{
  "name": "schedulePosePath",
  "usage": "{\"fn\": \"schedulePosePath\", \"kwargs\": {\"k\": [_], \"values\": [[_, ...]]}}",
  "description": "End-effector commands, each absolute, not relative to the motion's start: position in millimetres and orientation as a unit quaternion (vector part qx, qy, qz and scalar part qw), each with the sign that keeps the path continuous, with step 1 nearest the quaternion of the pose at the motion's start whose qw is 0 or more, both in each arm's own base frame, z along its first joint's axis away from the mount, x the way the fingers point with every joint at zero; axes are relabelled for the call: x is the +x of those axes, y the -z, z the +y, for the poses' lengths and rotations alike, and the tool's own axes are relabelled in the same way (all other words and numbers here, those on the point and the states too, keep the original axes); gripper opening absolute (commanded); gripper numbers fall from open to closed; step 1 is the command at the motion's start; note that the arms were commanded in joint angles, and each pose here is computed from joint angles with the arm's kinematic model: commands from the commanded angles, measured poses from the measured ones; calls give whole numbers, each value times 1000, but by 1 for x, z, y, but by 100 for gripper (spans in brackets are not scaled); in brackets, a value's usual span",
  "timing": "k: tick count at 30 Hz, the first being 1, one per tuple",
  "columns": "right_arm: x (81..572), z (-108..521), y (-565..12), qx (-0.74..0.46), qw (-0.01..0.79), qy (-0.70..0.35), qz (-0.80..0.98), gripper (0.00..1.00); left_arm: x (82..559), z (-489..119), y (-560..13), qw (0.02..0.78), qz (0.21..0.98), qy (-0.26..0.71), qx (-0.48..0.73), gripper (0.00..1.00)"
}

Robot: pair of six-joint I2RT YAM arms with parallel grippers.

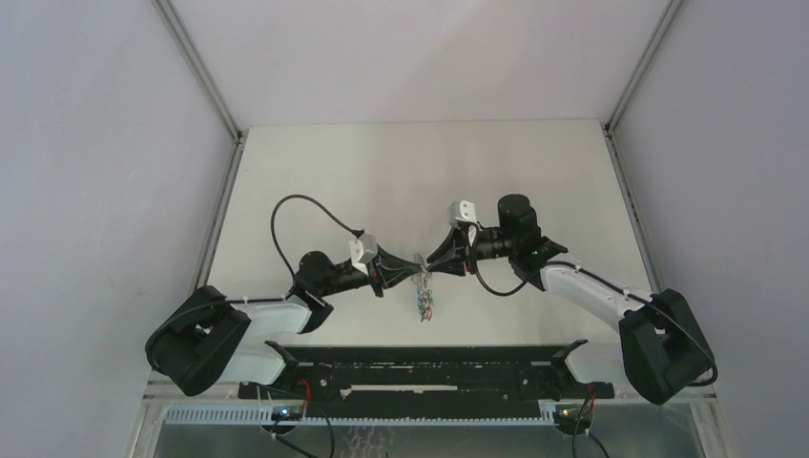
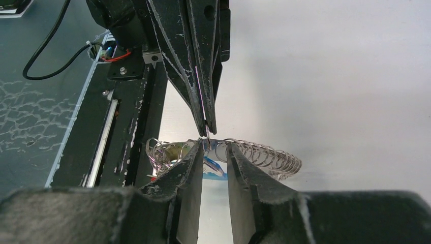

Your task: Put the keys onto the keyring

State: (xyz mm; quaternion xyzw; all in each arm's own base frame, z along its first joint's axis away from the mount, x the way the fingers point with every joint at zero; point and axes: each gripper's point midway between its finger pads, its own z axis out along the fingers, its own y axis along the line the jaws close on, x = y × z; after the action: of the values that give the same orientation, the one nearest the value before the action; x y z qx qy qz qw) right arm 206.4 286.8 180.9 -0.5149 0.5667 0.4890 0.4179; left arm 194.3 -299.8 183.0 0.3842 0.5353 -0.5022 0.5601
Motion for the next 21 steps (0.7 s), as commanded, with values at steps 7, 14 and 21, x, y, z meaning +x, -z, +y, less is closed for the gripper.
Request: {"fn": "schedulePosePath", "kwargs": {"k": [7, 14, 21], "values": [[212, 296, -196, -528, 428, -501, 536, 20, 193, -299, -203, 591, 495, 509, 384, 0], [212, 298, -190, -530, 418, -507, 535, 19, 193, -299, -203, 590, 495, 515, 377, 0], [214, 301, -181, -531, 411, -510, 538, 16, 195, -298, -202, 593, 498, 512, 372, 0]]}}
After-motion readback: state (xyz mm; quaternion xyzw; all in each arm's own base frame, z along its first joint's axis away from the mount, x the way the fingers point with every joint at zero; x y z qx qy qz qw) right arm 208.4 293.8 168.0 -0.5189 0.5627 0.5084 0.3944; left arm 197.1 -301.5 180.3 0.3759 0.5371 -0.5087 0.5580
